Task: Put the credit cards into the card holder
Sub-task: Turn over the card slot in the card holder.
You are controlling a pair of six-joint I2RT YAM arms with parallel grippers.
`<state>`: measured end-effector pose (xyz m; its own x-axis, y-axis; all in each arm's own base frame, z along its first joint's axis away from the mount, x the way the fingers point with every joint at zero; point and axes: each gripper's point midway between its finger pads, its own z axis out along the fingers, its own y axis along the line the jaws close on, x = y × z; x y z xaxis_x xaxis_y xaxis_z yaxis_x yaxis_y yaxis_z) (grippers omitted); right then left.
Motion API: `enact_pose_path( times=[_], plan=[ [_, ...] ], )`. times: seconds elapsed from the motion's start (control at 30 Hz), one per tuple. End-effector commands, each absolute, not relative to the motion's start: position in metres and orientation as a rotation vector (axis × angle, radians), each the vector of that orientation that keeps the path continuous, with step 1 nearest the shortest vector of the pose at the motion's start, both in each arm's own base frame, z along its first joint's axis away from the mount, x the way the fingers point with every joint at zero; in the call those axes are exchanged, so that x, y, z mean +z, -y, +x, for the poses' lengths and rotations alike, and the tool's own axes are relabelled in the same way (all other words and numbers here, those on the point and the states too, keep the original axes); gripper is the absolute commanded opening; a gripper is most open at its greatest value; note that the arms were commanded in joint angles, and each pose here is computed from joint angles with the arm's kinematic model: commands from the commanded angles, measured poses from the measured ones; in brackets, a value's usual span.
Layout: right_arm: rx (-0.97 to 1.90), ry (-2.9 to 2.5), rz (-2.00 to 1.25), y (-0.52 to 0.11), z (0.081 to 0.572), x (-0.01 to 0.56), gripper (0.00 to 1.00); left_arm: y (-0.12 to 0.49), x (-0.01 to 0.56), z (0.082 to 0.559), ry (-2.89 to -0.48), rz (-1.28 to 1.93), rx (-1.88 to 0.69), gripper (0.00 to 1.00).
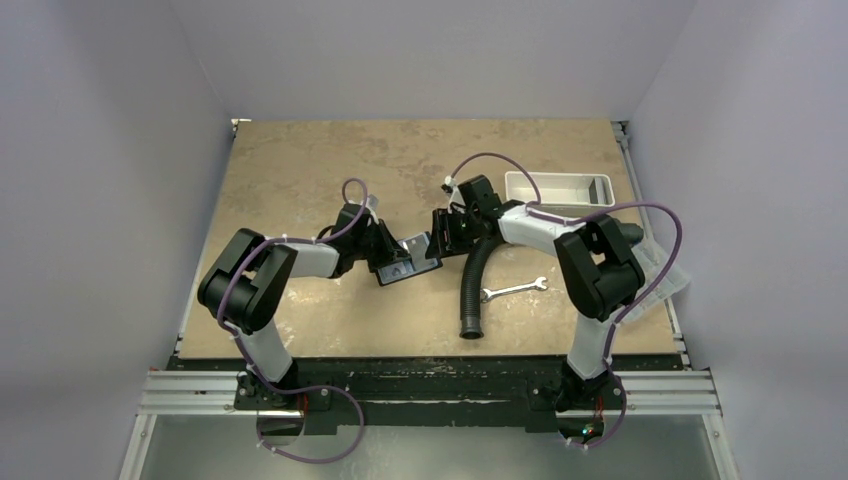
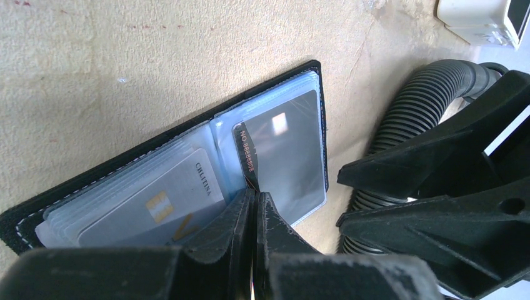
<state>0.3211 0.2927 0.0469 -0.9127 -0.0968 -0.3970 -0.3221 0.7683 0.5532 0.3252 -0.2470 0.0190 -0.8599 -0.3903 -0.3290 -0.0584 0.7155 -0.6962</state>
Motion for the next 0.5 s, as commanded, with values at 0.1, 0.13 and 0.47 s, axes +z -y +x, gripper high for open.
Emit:
enact_pose_path(
  times=[0.1,0.13,0.47],
  plan=[
    [0.905,-2.576,-0.374,-0.2990,0.3221,0.0593,0.46,0.2253,-0.0352,0.2787,-2.688,-0.384,-0.810,0.00],
    [0.907,-2.575,-0.375,-0.2993,0.3223,0.0593,0.46,0.2252,-0.0353,0.2787,-2.689,-0.385,-0.809,0.00],
    [0.915,-2.589,-0.382,-0.3018,0.3204,0.0519,0.46,0.2253,-0.0363,0.2784,-2.691,-0.383,-0.810,0.00]
  ],
)
